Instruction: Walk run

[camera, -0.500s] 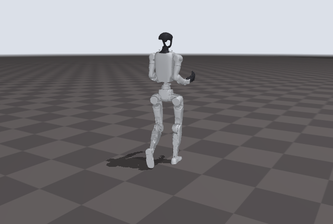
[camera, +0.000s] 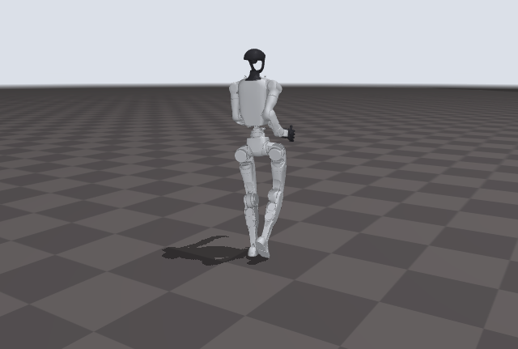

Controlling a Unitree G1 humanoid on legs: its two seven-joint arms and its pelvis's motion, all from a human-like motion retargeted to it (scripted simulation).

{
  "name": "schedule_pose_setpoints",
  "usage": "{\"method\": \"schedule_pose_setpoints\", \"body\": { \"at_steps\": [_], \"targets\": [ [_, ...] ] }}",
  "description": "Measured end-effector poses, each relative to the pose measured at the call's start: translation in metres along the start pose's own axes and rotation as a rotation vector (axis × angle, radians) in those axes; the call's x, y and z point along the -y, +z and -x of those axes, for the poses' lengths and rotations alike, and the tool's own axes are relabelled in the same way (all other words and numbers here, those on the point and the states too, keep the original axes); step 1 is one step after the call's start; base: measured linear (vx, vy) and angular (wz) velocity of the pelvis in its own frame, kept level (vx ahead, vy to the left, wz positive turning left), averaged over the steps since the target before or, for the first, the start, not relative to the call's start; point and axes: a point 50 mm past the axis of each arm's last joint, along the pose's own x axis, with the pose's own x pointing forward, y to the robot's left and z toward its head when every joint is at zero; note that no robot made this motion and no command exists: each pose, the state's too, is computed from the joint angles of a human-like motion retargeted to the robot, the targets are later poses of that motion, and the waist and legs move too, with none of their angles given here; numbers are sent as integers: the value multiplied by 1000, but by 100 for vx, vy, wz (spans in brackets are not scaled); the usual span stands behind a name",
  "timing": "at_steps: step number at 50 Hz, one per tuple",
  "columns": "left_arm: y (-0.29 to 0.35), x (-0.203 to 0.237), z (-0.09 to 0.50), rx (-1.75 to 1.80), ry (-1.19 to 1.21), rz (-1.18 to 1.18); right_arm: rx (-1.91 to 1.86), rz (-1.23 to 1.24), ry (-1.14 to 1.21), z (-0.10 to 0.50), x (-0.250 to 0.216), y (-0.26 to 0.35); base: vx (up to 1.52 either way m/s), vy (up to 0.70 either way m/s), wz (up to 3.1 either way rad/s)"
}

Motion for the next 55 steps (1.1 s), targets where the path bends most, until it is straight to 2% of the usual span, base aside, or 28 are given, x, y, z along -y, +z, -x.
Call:
{"method": "schedule_pose_setpoints", "body": {
  "at_steps": [3,7,12,15,22,25,29,32,34,39,43,49,55],
  "targets": [
    [10,1,-3,48,-18,-39,-22,-12,-61,23,17,-4,119,-34,88],
    [18,-7,3,66,-32,-85,-12,-1,-90,23,25,-1,139,-45,27],
    [13,-16,14,17,-51,-98,92,-4,-109,-13,8,16,141,-38,-8],
    [-4,-16,21,-49,-74,-91,200,-105,-164,-52,-9,34,136,-40,2],
    [-43,-3,57,-175,70,48,556,-391,2,-116,-31,116,129,-41,-46],
    [-43,-10,75,-222,31,-1,682,-318,110,-122,-30,148,124,-34,-89],
    [-32,-17,76,-216,11,-79,700,19,234,-120,-24,166,136,-27,-65],
    [-14,-21,67,-152,13,-140,632,217,240,-113,-26,154,133,-28,-15],
    [-2,-22,59,-93,20,-160,537,258,215,-104,-29,127,157,-31,123],
    [27,-25,16,78,-36,-168,202,146,197,-63,-35,46,121,-43,28],
    [38,-19,-7,155,-19,-166,22,95,107,-9,-7,8,107,-38,50],
    [45,-19,-3,199,11,-131,-51,139,22,26,31,2,124,-46,60],
    [48,-41,27,175,27,-160,134,212,31,-23,14,38,126,-40,-56]
  ]
}}
